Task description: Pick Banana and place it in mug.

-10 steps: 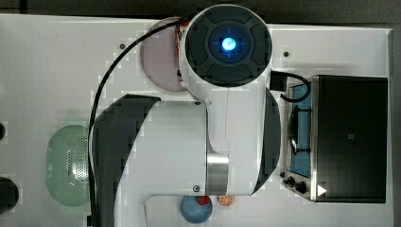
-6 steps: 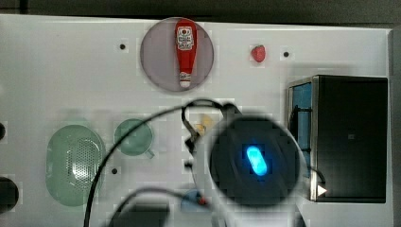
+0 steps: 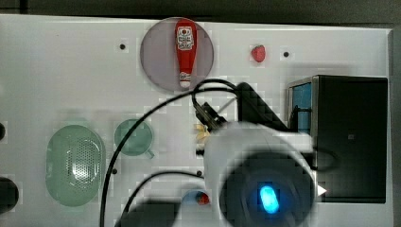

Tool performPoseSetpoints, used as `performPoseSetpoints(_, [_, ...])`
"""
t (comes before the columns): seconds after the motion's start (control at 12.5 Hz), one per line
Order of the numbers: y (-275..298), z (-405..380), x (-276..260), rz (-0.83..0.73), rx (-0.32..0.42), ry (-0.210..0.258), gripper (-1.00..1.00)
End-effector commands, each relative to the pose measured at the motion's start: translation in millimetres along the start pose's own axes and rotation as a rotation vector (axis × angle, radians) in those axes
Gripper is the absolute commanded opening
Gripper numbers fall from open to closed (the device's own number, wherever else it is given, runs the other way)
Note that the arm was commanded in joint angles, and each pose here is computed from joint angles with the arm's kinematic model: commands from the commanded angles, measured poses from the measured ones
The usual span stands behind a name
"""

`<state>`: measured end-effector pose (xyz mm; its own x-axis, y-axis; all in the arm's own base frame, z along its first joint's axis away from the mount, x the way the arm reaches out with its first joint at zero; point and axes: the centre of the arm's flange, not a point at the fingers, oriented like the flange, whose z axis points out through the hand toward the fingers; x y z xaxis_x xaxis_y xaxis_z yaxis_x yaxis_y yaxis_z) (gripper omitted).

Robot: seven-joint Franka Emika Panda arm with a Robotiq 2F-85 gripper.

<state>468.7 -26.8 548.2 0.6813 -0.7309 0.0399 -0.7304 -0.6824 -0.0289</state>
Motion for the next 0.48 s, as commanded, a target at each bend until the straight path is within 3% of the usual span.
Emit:
performPoseSetpoints(0.08, [-3.0,117.4,4.1,-0.143,-0.075,-0.099,1.0])
performPoseSetpoints(0.48, [-11.5,226.3,12.2,-0.437,-0.048,-0.073,1.0])
